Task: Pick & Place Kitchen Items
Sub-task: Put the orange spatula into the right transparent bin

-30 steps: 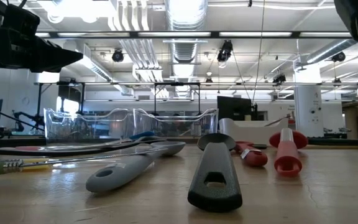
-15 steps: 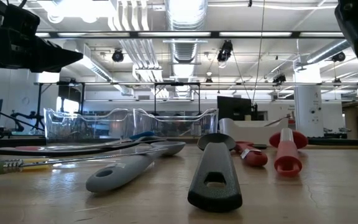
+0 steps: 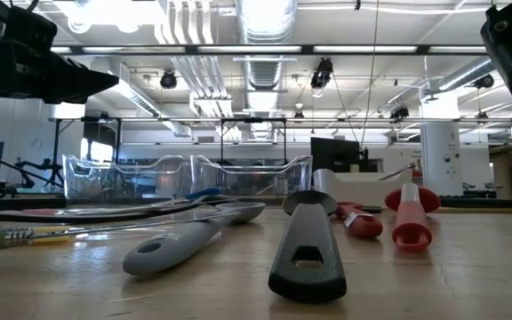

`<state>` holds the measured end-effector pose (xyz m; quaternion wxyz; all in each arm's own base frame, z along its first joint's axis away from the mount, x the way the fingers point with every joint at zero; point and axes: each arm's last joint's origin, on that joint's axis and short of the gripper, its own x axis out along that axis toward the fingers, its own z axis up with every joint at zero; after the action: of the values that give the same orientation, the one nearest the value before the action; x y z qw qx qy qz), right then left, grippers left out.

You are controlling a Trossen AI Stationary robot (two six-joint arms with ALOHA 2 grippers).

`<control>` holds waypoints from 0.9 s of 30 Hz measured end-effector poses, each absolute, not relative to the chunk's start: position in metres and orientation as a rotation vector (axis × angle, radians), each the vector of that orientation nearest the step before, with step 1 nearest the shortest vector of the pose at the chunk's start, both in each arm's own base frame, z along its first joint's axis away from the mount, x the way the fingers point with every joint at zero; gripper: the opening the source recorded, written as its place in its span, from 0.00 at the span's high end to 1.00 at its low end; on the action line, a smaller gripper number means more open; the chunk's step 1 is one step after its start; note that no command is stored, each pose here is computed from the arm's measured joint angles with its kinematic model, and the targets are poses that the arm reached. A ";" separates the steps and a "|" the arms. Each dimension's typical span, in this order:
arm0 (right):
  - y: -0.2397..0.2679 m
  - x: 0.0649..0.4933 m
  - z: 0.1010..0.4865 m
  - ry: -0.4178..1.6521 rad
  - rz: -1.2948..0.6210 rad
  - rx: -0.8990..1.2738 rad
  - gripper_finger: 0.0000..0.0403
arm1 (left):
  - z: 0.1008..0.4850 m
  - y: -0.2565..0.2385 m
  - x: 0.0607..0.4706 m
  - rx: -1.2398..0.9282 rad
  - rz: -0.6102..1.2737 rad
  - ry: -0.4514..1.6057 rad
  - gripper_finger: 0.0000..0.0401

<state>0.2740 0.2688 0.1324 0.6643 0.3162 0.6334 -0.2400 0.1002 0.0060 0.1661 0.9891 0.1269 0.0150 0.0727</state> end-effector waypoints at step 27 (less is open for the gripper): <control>0.264 0.273 0.143 1.419 -0.462 0.656 0.98 | 0.166 0.006 0.100 0.254 0.146 0.030 0.94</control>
<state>0.2733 0.2641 0.1431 0.6857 0.2929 0.6337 -0.2061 0.1002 0.0060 0.1661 0.9892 0.1267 0.0149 0.0726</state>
